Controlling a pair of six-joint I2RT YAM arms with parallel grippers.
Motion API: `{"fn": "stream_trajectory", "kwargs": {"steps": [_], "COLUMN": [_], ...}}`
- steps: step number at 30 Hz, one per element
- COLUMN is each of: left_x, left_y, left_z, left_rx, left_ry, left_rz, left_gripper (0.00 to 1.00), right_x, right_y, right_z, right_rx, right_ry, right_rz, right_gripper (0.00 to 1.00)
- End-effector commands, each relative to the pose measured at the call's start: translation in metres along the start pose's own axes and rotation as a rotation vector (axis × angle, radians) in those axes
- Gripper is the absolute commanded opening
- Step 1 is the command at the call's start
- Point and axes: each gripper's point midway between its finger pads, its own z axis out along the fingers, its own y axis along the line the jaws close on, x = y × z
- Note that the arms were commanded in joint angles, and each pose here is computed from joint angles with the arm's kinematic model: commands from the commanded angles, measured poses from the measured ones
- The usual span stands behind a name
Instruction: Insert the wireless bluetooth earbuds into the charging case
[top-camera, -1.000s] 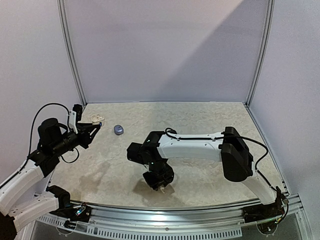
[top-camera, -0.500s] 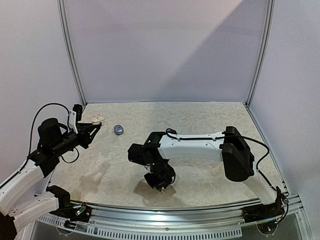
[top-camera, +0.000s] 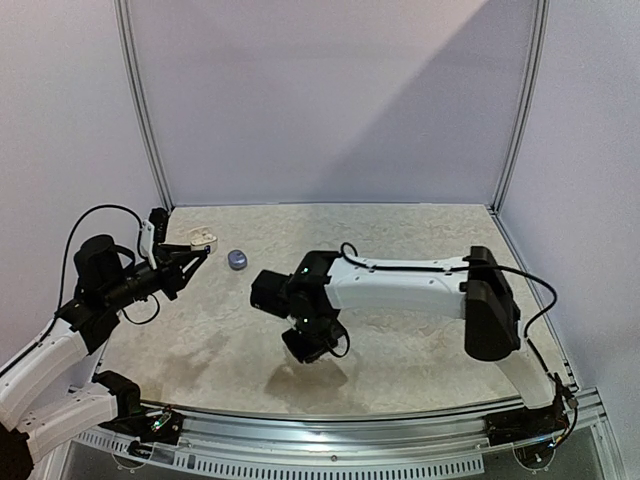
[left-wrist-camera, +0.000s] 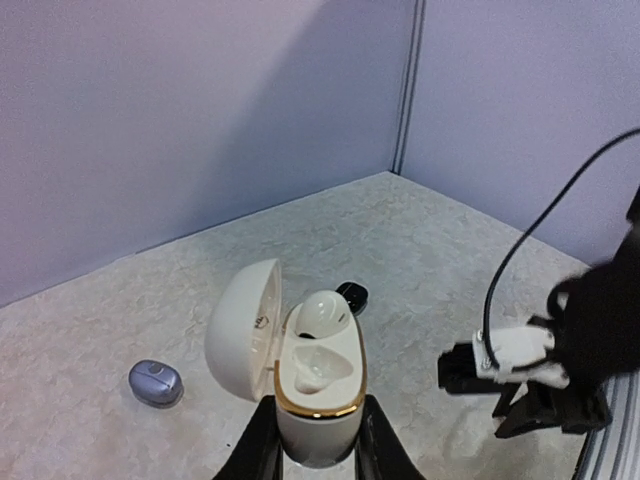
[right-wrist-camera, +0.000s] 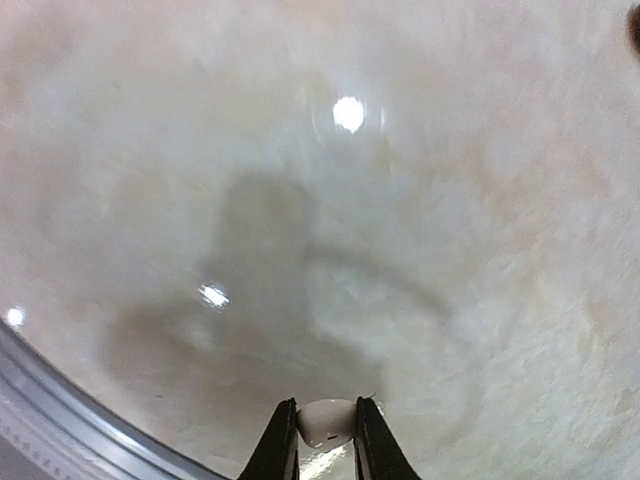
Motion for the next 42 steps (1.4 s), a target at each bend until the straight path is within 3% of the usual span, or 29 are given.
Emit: {"fn": "stream_trajectory", "kwargs": {"steps": [1, 4, 7, 9, 12, 19, 42], "left_x": [-0.039, -0.056, -0.065, -0.071, -0.077, -0.086, -0.083], "left_y": [-0.023, -0.034, -0.036, -0.037, -0.037, -0.038, -0.039], "left_z": [-0.009, -0.014, -0.014, -0.015, -0.016, -0.021, -0.020], "left_rx": [0.108, 0.146, 0.147, 0.144, 0.136, 0.130, 0.136], "left_ry": [-0.167, -0.243, -0.262, -0.277, -0.288, -0.314, -0.309], "left_rz": [0.185, 0.300, 0.375, 0.402, 0.399, 0.368, 0.349], "left_gripper": [0.00, 0.00, 0.00, 0.00, 0.00, 0.00, 0.00], "right_x": [-0.100, -0.125, -0.136, -0.143, -0.149, -0.163, -0.182], "right_y": [0.009, 0.031, 0.046, 0.056, 0.076, 0.108, 0.109], "right_z": [-0.169, -0.259, -0.324, -0.355, -0.371, -0.353, -0.295], "right_rx": [-0.202, -0.374, -0.505, -0.579, -0.642, -0.663, -0.539], "right_ry": [-0.637, -0.966, -1.212, -1.341, -1.434, -1.442, -1.397], "right_rz": [0.056, 0.008, -0.047, -0.070, -0.143, -0.233, -0.196], "right_gripper": [0.02, 0.01, 0.00, 0.00, 0.00, 0.00, 0.00]}}
